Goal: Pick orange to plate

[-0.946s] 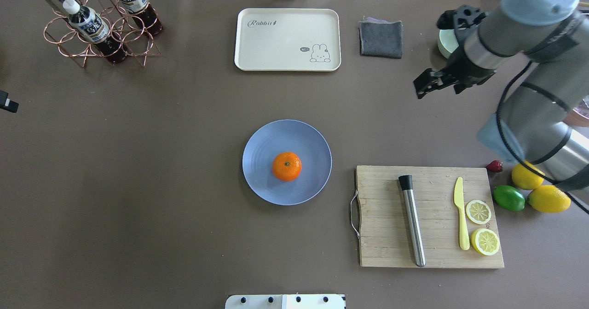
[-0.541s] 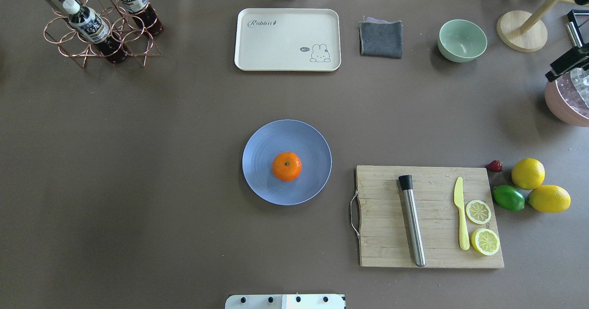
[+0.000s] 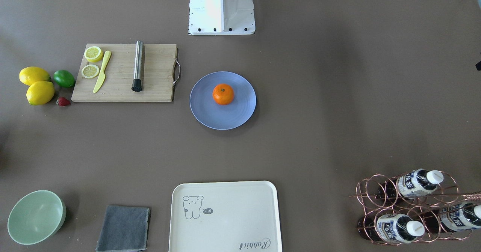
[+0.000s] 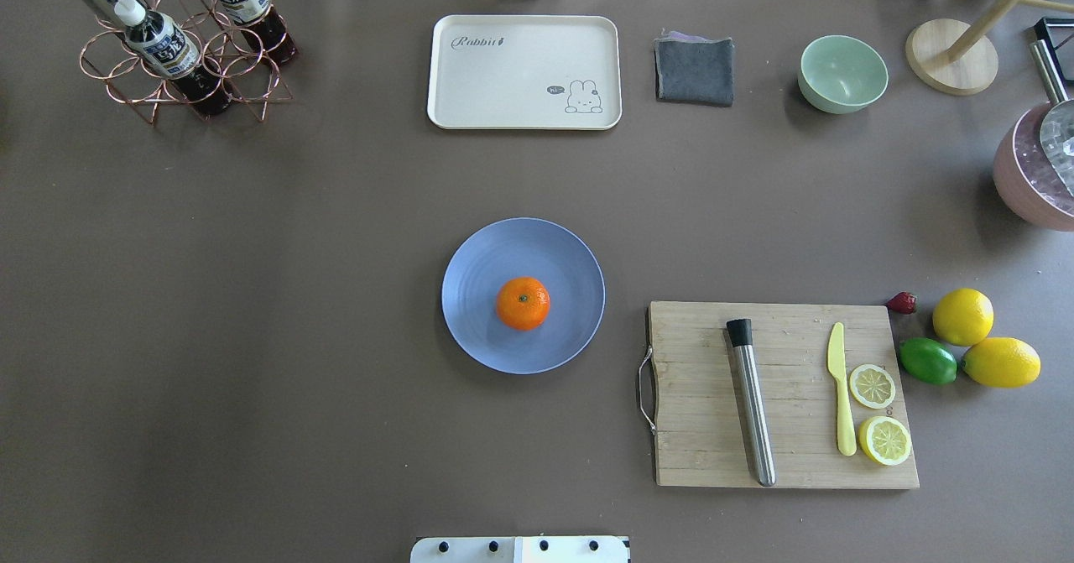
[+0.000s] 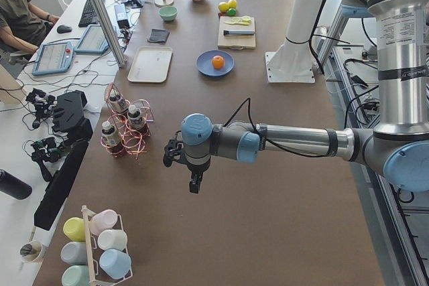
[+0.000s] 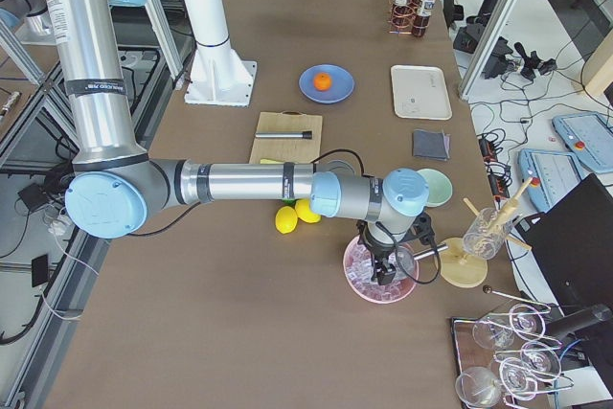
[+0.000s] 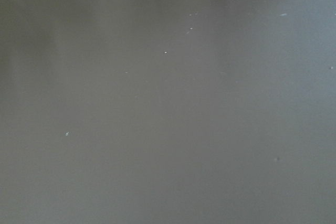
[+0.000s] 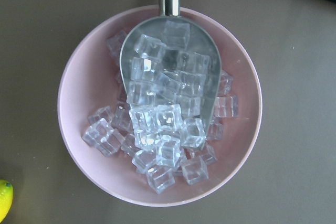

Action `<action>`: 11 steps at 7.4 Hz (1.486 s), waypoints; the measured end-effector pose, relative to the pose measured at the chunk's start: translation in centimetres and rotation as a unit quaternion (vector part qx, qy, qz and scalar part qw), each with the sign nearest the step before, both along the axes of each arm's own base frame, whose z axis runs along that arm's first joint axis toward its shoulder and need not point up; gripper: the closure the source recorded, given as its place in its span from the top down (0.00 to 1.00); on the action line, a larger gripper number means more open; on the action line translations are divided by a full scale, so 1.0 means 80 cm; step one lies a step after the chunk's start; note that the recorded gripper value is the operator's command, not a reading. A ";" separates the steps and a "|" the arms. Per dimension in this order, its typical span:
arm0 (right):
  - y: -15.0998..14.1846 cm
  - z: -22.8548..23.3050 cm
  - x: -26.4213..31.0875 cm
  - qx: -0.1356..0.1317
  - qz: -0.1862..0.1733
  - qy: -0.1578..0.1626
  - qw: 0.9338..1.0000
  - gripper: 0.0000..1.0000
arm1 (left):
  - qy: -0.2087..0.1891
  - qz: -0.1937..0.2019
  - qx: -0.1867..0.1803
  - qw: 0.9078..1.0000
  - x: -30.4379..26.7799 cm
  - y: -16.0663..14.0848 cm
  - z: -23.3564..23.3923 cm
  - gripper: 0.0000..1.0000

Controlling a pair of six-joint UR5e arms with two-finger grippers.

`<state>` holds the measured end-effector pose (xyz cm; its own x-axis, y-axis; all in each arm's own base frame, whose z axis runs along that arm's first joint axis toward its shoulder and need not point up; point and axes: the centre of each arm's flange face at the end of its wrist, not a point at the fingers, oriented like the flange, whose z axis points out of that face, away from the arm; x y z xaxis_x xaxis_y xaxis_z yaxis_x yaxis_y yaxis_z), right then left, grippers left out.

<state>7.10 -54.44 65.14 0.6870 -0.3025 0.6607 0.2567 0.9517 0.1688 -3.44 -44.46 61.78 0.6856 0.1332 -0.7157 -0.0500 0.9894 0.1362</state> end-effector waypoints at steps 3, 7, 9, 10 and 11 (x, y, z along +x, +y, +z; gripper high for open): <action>0.037 0.040 0.025 -0.026 0.017 0.003 1.000 1.00 | -0.002 -0.007 0.009 1.000 -0.007 -0.009 -0.017 0.98; 0.053 0.045 0.024 -0.031 0.019 0.003 0.999 1.00 | -0.004 -0.008 0.006 1.000 -0.008 -0.006 -0.014 0.98; 0.053 0.044 0.024 -0.030 0.019 0.002 0.999 1.00 | -0.004 -0.008 0.004 1.000 -0.008 -0.004 -0.011 0.98; 0.052 0.043 0.024 -0.029 0.019 0.001 0.999 1.00 | -0.005 -0.008 0.004 1.000 -0.008 -0.003 -0.010 0.98; 0.050 0.041 0.024 -0.028 0.019 0.001 0.999 1.00 | -0.005 -0.008 0.004 1.000 -0.008 -0.003 -0.010 0.98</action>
